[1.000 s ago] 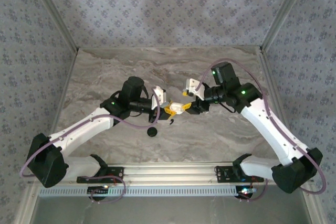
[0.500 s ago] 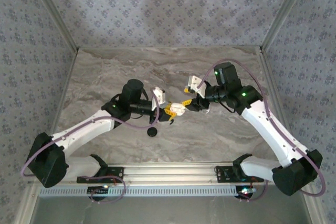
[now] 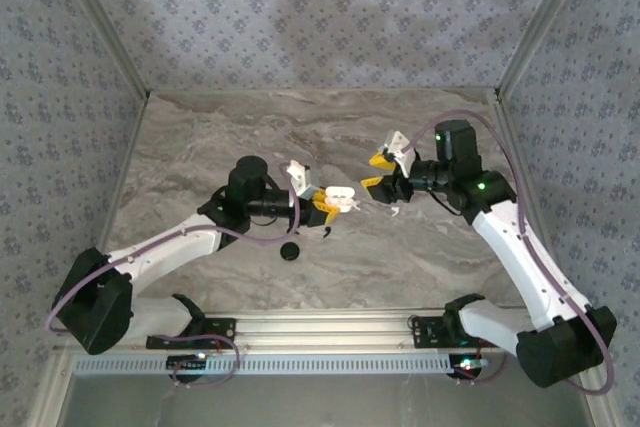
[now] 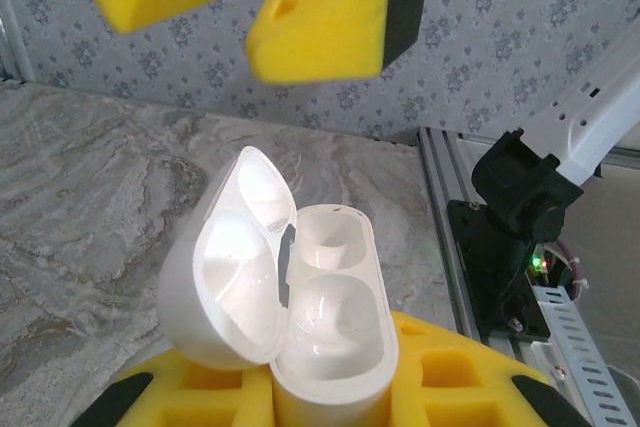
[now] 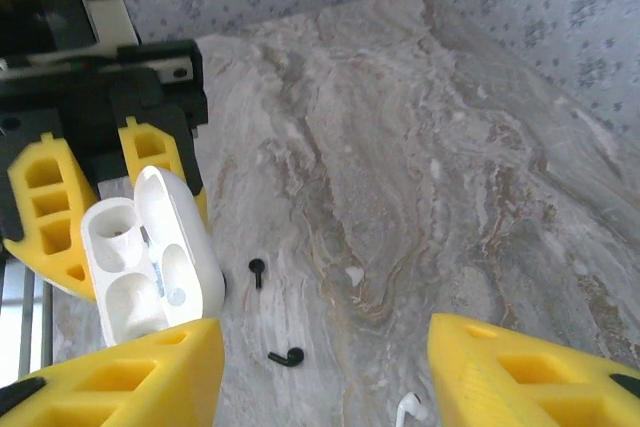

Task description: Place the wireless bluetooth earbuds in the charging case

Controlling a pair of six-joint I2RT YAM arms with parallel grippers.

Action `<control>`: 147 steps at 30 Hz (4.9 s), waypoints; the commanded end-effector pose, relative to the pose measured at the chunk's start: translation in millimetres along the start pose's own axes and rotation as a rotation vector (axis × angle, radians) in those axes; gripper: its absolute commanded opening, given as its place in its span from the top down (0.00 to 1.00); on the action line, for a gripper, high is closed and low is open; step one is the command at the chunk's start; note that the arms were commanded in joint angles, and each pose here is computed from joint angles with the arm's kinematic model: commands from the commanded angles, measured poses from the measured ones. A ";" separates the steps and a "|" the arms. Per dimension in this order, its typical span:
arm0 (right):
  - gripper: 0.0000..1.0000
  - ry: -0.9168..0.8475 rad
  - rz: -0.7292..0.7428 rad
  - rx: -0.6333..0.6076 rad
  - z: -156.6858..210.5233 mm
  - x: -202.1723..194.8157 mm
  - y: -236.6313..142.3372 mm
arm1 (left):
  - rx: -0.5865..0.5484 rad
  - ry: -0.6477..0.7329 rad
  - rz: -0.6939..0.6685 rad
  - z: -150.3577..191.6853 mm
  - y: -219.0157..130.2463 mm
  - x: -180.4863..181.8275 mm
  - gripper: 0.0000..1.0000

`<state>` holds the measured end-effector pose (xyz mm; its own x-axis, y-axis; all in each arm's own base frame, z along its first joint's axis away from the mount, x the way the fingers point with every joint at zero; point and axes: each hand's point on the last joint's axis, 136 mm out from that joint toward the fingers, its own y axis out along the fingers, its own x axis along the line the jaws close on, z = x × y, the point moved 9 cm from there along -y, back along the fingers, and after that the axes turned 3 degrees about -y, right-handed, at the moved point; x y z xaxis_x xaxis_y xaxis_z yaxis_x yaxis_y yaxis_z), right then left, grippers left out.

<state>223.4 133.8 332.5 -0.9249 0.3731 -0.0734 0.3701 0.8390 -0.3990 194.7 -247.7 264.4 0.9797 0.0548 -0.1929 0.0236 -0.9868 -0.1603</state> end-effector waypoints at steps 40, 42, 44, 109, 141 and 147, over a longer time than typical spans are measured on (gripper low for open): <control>0.49 1.233 0.579 0.931 167.4 -91.2 54.1 | -0.050 -0.104 -0.290 52.5 2.2 43.2 0.82; 0.48 1.228 0.584 0.948 169.6 -94.0 55.5 | -0.049 -0.106 -0.291 53.3 2.4 44.2 0.82; 0.46 1.209 0.595 0.967 171.5 -96.8 57.0 | -0.048 -0.107 -0.293 52.4 2.2 45.0 0.82; 0.52 1.049 0.456 1.186 176.7 -102.6 113.8 | -0.033 -0.142 -0.314 57.1 -7.0 55.7 0.83; 0.64 1.042 0.478 1.272 206.4 -100.4 124.8 | -0.022 -0.152 -0.317 59.6 -8.0 56.4 0.83; 0.67 1.038 0.483 1.267 208.4 -99.9 125.1 | -0.013 -0.158 -0.318 60.9 -7.5 57.3 0.83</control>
<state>347.5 120.3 108.1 -0.1193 0.9928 0.0062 -0.1643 -0.0136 -0.9863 237.0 -227.0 187.4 0.8692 0.4021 -0.2878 0.3389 -0.9083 -0.2455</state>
